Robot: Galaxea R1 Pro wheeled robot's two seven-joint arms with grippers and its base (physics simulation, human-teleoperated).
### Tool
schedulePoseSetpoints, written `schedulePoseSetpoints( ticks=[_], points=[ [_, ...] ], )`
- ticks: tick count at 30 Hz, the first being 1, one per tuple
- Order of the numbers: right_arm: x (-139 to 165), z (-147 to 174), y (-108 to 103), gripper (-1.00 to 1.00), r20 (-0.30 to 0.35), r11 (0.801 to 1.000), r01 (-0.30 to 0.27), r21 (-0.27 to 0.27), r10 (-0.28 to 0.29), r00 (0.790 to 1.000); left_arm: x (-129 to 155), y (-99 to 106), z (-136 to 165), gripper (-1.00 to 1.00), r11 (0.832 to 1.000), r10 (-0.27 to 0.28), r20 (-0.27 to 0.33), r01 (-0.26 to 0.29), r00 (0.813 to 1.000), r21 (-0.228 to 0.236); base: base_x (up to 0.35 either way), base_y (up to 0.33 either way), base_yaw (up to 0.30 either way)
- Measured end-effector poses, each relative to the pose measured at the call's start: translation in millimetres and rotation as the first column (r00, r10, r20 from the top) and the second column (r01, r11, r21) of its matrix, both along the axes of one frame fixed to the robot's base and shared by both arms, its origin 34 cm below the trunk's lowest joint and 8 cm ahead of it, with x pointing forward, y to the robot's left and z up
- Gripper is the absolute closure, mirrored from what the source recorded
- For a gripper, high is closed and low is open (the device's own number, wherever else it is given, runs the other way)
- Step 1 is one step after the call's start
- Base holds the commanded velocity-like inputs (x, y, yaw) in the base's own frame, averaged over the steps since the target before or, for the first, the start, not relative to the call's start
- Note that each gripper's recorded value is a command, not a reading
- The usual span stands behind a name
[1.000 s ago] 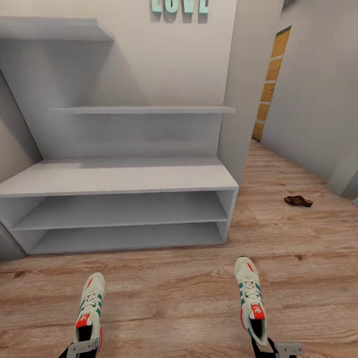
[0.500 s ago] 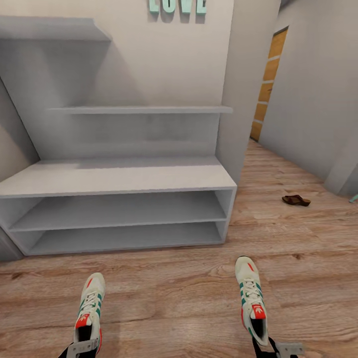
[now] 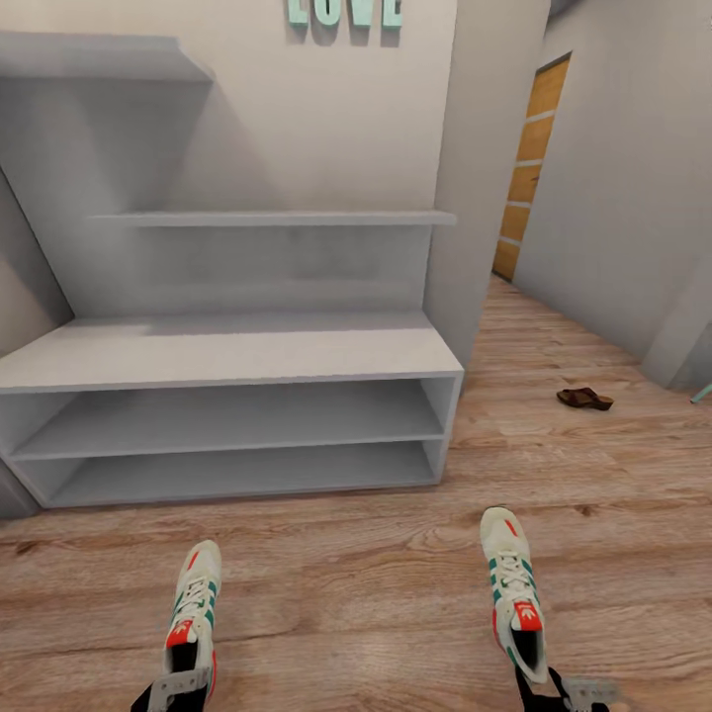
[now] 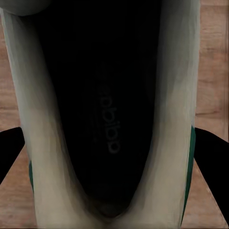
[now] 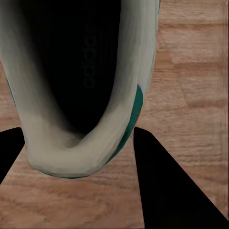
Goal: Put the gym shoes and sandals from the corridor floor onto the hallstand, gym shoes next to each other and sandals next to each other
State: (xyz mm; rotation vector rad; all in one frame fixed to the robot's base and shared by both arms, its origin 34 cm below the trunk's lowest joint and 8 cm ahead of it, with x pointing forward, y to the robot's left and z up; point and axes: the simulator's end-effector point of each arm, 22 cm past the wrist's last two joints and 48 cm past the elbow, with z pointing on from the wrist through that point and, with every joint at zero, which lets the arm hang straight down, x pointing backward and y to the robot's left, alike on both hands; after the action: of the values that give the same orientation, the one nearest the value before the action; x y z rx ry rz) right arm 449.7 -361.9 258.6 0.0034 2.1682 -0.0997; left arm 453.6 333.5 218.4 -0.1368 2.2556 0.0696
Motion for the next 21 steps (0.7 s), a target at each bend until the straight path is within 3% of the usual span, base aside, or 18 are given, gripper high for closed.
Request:
schedulePoseSetpoints(
  ticks=[3, 6, 9, 15, 21],
  points=[
    [1, 5, -18, 1.00, 0.003, 1.000, 0.007, -0.027, -0.007, 1.000, 11, -15, -3, 1.00, 1.000, -0.007, -0.036, 0.006, 0.999, -0.030, 0.000, 0.000, 0.000],
    [-1, 8, -40, 1.00, -0.001, 0.998, 0.025, -0.053, -0.025, 1.000, 49, -30, 4, 1.00, 0.998, -0.018, -0.070, 0.013, 0.997, -0.069, 0.000, 0.000, 0.000],
    [-2, 8, -50, 1.00, -0.010, 0.998, 0.036, -0.060, -0.036, 0.999, 73, -37, 12, 1.00, 0.996, -0.026, -0.092, 0.017, 0.995, -0.093, 0.000, 0.000, 0.000],
    [-13, 6, -86, 1.00, -0.079, 0.992, 0.097, -0.078, -0.103, 0.992, 144, -63, 51, 1.00, 0.987, -0.060, -0.122, 0.040, 0.991, -0.157, 0.000, 0.000, 0.000],
    [-22, 5, -111, 1.00, -0.142, 0.985, 0.154, -0.084, -0.165, 0.976, 190, -81, 87, 1.00, 0.979, -0.090, -0.133, 0.063, 0.987, -0.193, 0.000, 0.000, 0.000]
  ],
)
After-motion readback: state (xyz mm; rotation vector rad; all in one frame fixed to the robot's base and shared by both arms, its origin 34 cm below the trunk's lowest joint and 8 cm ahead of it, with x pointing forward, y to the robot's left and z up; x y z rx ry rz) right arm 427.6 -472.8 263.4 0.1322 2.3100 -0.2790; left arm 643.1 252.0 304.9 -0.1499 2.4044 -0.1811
